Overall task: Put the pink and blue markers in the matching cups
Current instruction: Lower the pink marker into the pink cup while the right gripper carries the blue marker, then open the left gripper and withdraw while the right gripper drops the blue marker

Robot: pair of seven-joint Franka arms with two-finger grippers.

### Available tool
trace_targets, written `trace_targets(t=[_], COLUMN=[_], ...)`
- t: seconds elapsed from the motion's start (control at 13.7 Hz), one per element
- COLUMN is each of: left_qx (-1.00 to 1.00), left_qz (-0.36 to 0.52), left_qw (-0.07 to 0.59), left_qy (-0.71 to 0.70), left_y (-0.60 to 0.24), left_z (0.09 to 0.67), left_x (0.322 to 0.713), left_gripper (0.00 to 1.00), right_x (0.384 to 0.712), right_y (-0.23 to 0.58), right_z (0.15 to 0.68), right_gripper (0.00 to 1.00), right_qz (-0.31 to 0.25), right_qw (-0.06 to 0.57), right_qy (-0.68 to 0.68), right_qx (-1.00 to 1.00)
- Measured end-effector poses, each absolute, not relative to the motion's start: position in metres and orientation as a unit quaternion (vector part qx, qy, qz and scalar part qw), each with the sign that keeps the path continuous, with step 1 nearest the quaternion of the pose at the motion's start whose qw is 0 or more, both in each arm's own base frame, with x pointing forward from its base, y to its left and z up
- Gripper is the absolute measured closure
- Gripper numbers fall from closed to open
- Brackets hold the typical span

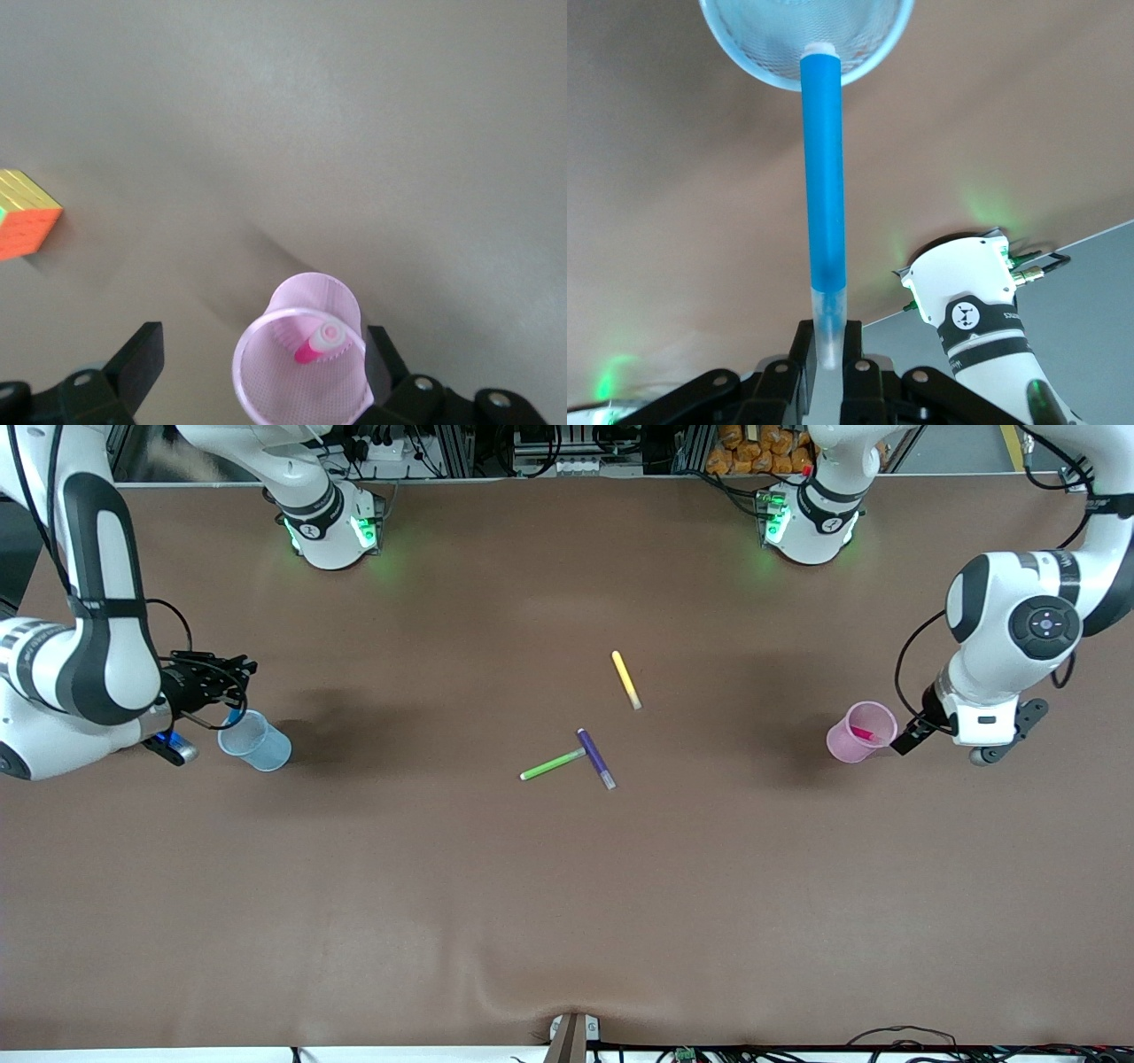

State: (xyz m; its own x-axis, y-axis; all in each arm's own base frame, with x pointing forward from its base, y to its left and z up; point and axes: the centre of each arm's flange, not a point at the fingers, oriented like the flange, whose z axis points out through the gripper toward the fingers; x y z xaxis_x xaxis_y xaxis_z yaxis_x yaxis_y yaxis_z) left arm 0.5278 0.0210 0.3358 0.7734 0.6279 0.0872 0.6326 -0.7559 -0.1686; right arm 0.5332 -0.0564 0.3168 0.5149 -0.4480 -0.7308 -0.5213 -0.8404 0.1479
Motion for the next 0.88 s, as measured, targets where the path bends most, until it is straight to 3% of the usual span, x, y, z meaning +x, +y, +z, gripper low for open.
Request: trace_targets(t=[0.22, 0.73, 0.88], left_qx=[-0.939, -0.964, -0.973], left_qz=[-0.002, 0.04, 0.039], left_qw=[0.106, 0.074, 0.053], left_qy=[-0.326, -0.254, -0.223], left_y=[0.019, 0.016, 0.014], left_z=[0.379, 0.512, 0.547], left_x=[0.541, 0.561, 0.563], left_gripper=[0.0, 0.0, 0.0], right_x=[0.533, 0.544, 0.544], right_y=[-0.071, -0.082, -0.087], right_z=[0.294, 0.282, 0.276], right_gripper=[0.84, 0.84, 0.67], right_qz=[0.419, 0.414, 0.417], right_qw=[0.089, 0.091, 0.091], right_qy=[0.287, 0.294, 0.299], right_qx=[-0.857, -0.856, -0.854])
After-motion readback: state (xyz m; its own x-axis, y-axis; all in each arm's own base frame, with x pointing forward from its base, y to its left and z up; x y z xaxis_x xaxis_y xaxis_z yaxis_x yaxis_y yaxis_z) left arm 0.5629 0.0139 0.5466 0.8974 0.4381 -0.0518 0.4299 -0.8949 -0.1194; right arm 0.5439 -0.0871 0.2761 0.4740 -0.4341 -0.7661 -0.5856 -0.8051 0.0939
